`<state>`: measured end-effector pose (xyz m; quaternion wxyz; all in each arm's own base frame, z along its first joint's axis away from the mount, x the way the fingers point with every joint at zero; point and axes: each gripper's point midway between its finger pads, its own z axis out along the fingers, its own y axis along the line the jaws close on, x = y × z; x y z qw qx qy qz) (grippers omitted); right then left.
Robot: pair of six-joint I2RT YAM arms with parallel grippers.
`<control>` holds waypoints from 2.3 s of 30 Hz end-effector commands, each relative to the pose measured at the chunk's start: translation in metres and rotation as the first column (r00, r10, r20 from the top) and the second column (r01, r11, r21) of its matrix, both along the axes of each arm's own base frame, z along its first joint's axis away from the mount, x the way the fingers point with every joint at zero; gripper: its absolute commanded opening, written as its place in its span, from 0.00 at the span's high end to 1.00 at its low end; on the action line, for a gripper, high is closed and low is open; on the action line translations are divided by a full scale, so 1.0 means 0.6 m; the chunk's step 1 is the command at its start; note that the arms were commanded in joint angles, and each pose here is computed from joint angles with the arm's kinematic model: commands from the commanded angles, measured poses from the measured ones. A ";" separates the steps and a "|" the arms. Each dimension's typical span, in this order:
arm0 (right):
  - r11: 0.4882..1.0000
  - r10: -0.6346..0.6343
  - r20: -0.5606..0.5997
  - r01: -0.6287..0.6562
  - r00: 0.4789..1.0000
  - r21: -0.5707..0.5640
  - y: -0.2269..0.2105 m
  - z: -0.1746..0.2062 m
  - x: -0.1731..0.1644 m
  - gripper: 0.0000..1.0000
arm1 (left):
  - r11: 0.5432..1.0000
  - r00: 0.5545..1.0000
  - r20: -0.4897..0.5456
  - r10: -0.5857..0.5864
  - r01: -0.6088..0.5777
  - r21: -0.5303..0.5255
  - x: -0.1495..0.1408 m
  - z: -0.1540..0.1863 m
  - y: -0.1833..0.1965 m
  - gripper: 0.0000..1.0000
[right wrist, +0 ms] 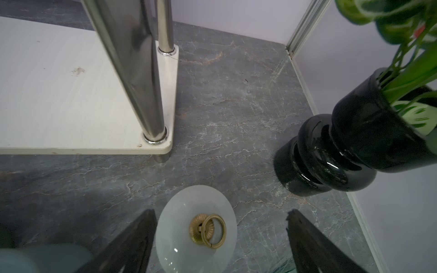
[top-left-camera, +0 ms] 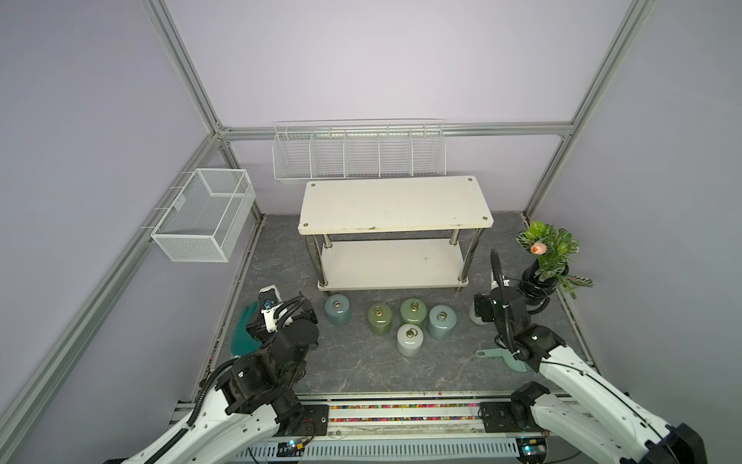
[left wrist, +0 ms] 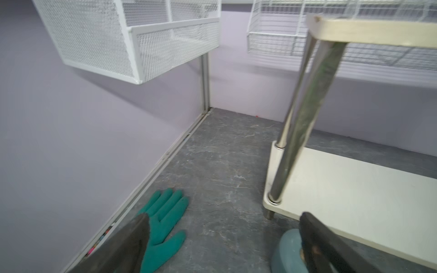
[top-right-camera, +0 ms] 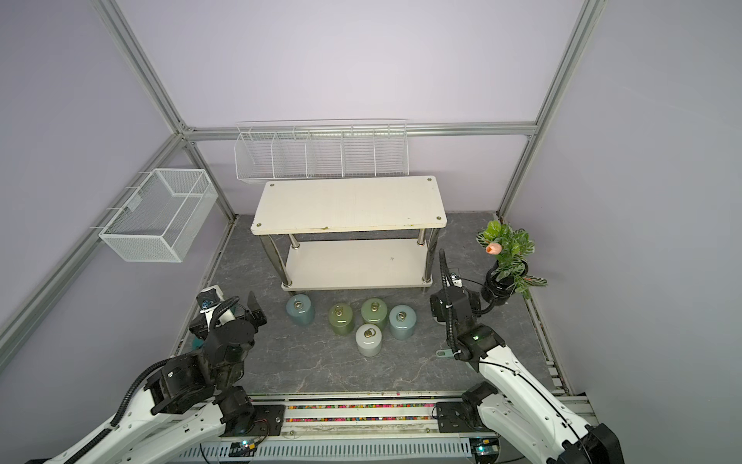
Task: Remove the tea canisters from the shelf
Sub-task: Reset both arms
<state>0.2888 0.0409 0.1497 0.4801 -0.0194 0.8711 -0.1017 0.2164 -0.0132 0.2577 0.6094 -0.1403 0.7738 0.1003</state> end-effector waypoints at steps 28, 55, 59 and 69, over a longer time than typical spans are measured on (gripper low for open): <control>0.995 -0.056 0.127 0.045 0.990 0.084 -0.092 -0.061 0.150 0.11 | 0.977 0.980 -0.046 0.193 -0.196 -0.080 0.107 -0.119 0.109 0.00; 0.987 0.087 0.225 -0.114 0.970 0.109 -0.063 -0.095 0.169 0.11 | 0.999 0.997 0.066 -0.028 0.029 -0.023 0.179 -0.153 0.088 0.00; 0.988 0.083 0.225 -0.110 0.971 0.109 -0.064 -0.094 0.170 0.11 | 0.995 0.995 0.064 -0.070 0.074 -0.061 0.205 -0.168 0.074 0.00; 0.988 0.081 0.222 -0.107 0.972 0.111 -0.066 -0.095 0.170 0.11 | 0.992 0.990 0.072 -0.118 0.121 -0.039 0.265 -0.205 0.074 0.00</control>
